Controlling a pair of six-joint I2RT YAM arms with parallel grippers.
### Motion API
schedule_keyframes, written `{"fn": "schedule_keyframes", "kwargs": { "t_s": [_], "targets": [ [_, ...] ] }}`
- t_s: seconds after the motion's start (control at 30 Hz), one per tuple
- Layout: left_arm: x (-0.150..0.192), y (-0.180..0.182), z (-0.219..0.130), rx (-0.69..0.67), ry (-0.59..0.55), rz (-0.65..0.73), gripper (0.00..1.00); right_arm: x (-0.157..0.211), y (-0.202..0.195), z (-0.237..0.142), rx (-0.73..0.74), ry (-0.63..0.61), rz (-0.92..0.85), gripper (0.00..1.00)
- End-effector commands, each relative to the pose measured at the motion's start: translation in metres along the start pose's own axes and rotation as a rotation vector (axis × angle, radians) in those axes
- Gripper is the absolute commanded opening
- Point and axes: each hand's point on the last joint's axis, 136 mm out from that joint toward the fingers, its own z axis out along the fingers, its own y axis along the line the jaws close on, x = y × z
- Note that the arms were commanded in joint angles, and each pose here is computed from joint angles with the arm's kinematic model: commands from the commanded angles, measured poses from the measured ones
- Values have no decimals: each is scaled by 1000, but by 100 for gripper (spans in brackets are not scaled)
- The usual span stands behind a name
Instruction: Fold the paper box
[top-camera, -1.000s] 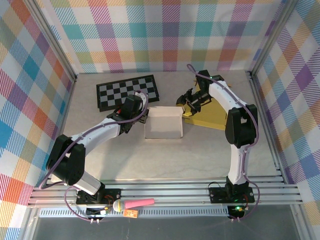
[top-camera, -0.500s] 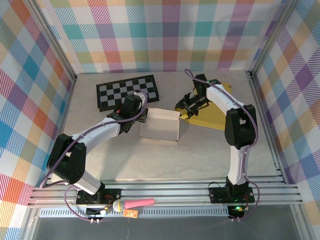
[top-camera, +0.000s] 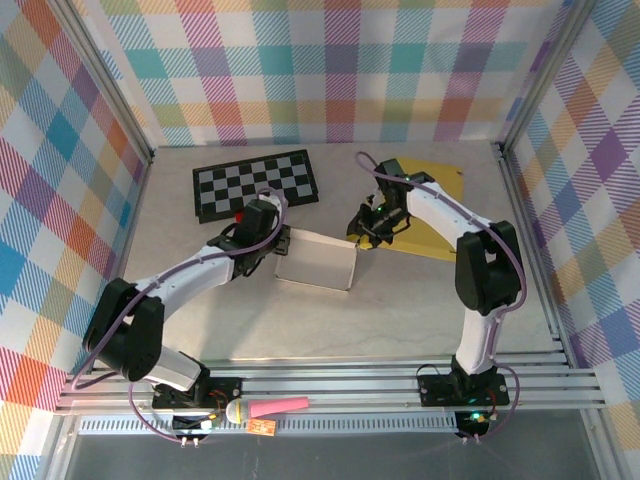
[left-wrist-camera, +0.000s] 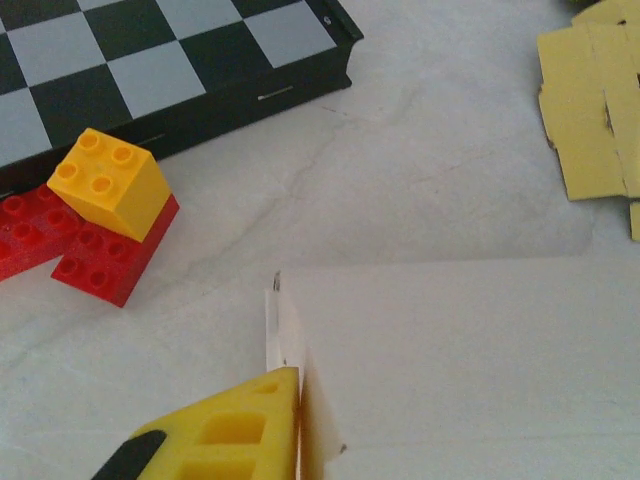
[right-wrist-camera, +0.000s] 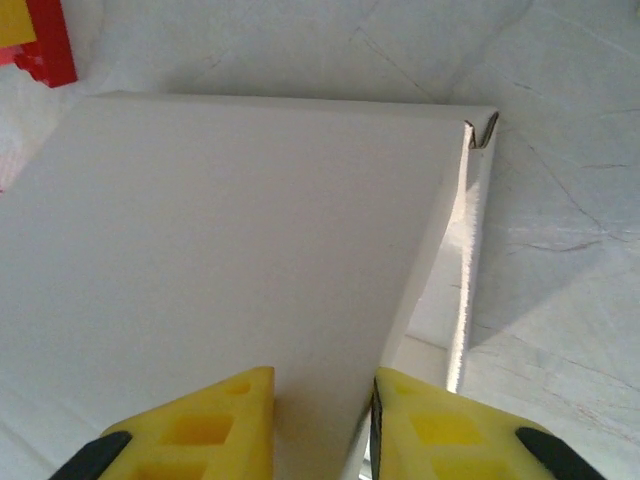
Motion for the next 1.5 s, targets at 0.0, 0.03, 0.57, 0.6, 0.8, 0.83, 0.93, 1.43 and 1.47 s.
{"fn": "schedule_keyframes", "kwargs": {
  "t_s": [0.0,0.03,0.57,0.6,0.8,0.83,0.93,1.43,1.47],
  "targets": [
    [2,-6,-10,45,-6,-39,19,7,7,-1,20,-44,-101,28],
    [4,-6,-11,45,-3,-46,21,8,7,0,34,-50,-113,28],
    [31,-1,-35,46,85,-104,61,18,8,13,112,-84,-141,25],
    [34,-1,-36,45,91,-106,61,18,8,14,114,-84,-139,25],
    [33,3,-58,36,88,-158,65,21,8,16,129,-83,-133,25],
    [29,4,-65,31,77,-177,65,21,7,15,132,-84,-127,26],
    [7,3,-85,37,40,-229,68,22,7,13,138,-87,-112,30],
    [-92,56,-28,-48,165,-423,72,23,15,10,121,-76,7,47],
    [-91,55,-17,-39,178,-419,72,23,15,11,118,-75,12,47]
  ]
}}
